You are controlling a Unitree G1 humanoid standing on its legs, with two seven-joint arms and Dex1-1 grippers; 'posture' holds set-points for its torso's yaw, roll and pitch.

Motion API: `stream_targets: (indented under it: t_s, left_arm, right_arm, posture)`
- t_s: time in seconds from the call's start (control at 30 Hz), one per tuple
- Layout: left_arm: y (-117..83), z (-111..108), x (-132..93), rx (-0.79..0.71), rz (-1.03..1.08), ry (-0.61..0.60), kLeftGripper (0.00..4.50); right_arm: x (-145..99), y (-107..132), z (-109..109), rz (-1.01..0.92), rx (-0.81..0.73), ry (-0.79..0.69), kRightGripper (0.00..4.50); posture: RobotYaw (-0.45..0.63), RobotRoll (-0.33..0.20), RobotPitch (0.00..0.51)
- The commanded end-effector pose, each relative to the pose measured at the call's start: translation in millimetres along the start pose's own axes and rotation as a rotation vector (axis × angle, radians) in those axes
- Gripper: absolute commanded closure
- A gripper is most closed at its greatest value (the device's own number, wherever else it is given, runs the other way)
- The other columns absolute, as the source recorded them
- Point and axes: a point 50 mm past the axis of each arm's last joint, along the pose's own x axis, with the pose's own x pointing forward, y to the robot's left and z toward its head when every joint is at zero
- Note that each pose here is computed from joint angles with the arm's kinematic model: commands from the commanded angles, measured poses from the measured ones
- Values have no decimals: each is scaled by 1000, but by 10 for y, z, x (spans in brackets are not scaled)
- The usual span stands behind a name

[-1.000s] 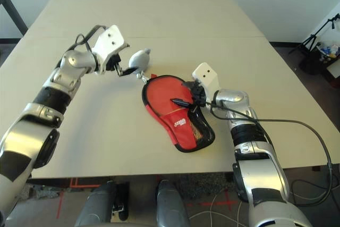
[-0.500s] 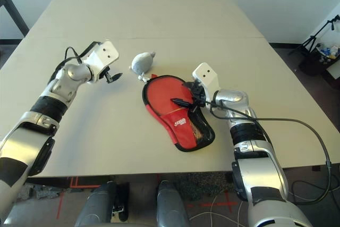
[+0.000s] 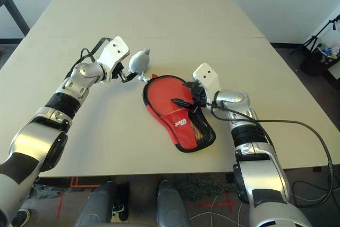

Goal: Store the ping-pong paddle in its case and zip it.

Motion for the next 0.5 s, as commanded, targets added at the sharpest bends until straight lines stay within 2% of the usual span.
stream_targets:
  t_s: [0.03, 0.27, 0.5]
  left_arm:
    - [-75, 27, -134, -35, -72, -34, 37]
    - [-409, 95, -433, -62, -185, -76, 37]
    - [-817, 145, -421, -115, -238, -96, 37]
  right_arm:
    - [-21, 123, -401, 28, 130, 147, 0]
    - [-51, 37, -342, -9, 189, 99, 0]
    - [-58, -83, -236, -50, 220, 52, 0]
  posture:
    - [-117, 0, 156]
    - [-72, 0, 158]
    - [-46, 0, 163]
